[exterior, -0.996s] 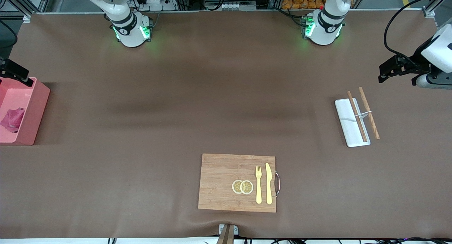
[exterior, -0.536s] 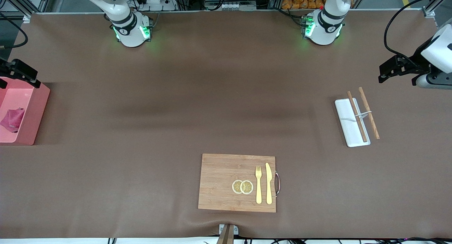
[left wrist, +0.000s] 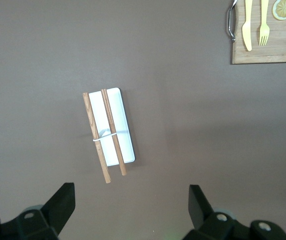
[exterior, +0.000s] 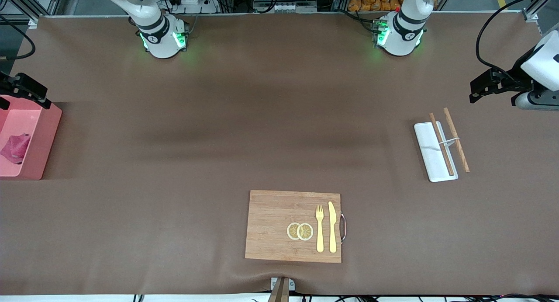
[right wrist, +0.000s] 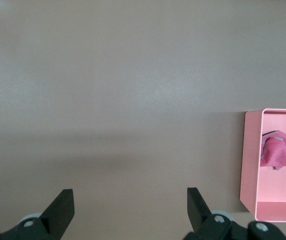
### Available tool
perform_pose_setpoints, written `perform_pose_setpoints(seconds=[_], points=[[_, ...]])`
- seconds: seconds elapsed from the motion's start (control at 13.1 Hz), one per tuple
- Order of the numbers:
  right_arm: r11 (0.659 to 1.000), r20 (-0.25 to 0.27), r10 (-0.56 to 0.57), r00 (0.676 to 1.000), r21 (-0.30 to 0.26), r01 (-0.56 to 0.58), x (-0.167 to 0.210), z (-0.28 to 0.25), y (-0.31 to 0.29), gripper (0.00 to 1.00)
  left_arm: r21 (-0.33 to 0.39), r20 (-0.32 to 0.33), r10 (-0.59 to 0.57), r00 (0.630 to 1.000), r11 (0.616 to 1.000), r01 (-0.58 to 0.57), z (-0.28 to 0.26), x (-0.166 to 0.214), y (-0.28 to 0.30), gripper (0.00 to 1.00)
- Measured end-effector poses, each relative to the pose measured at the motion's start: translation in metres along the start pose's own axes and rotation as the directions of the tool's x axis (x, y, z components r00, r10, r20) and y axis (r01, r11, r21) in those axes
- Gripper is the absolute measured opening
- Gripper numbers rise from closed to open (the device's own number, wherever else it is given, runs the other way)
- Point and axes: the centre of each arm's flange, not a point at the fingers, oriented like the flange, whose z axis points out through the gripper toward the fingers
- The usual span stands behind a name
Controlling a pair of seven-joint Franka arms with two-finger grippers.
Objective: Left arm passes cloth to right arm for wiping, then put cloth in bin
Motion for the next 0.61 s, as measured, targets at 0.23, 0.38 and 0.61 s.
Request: perform_pose_setpoints(seconds=[0.23,0.38,0.61], points=[[1.000,0.001,0.000,1.000,0.000,0.000,-0.0001,0.0006,0.0001,1.00,0.000,0.000,0.000,1.000,1.000,0.000,0.0000,0.0000,0.0000,1.00],[1.000,0.003,0.001,1.000,0.000,-0.001,-0.0001,0.0014,0.0004,1.00,0.000,0.000,0.000,1.000,1.000,0.000,0.0000,0.0000,0.0000,1.00],[1.000,0.006,0.001,1.000,0.001,-0.001,0.0001,0.0029,0.0004,1.00,0.000,0.000,0.000,1.000,1.000,0.000,0.0002,0.0000,0.0000,1.00]])
